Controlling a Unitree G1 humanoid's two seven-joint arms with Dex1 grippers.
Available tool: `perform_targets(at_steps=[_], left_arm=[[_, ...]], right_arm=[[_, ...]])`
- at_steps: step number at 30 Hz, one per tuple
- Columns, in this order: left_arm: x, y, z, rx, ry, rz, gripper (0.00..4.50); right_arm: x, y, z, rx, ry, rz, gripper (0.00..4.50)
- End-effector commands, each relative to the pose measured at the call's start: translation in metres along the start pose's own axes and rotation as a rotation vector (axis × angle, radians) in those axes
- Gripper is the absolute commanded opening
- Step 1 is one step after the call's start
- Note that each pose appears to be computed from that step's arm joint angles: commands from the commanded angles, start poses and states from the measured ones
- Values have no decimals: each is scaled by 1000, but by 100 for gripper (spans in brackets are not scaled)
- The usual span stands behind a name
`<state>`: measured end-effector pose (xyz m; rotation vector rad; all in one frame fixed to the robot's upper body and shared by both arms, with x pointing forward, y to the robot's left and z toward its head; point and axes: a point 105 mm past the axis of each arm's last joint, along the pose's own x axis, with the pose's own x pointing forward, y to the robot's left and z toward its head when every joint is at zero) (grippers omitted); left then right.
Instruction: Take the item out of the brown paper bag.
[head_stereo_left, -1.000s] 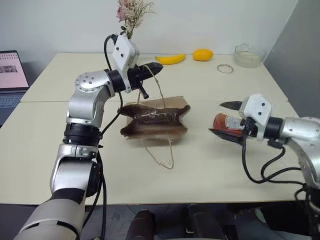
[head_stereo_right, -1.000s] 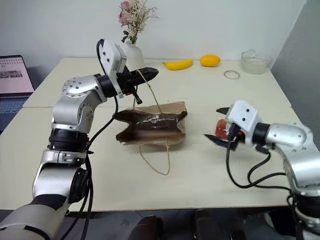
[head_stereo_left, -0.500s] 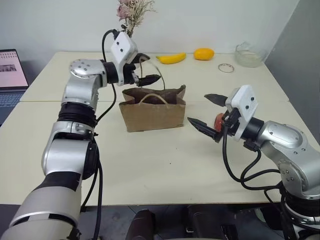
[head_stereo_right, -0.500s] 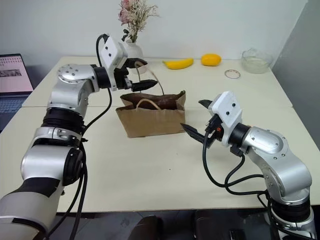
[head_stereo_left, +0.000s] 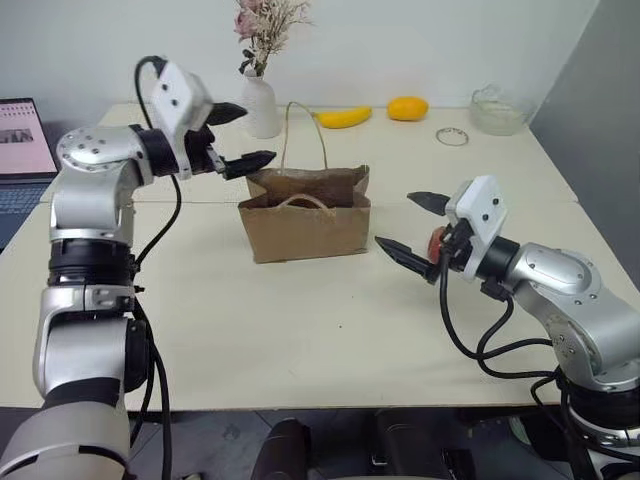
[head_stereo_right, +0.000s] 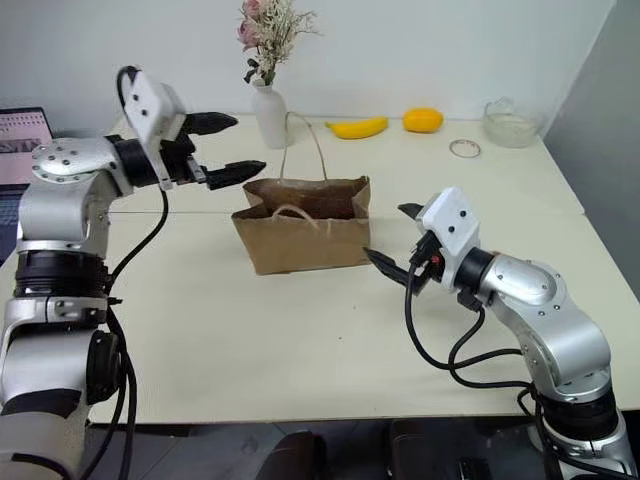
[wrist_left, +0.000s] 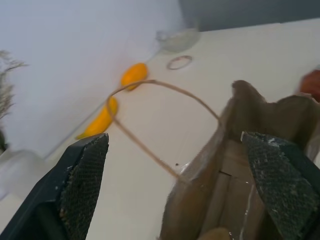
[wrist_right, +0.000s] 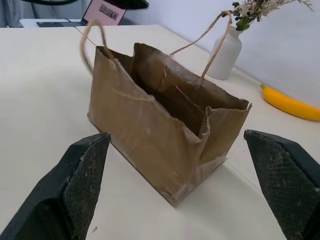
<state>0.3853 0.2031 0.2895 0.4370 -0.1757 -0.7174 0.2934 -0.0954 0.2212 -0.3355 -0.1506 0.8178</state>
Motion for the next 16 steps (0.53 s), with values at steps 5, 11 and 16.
perform_targets(at_steps=[5, 11, 16], left_arm=[[-42, -27, -19, -61, -10, 243, 446], [-60, -72, -72, -188, 53, 445, 446], [-57, -80, -72, -165, 41, 463, 446]], right_arm=[[-9, 0, 1, 37, -141, -170, 450], [-4, -9, -20, 96, -138, -270, 450], [3, -12, -27, 71, -130, -264, 450]])
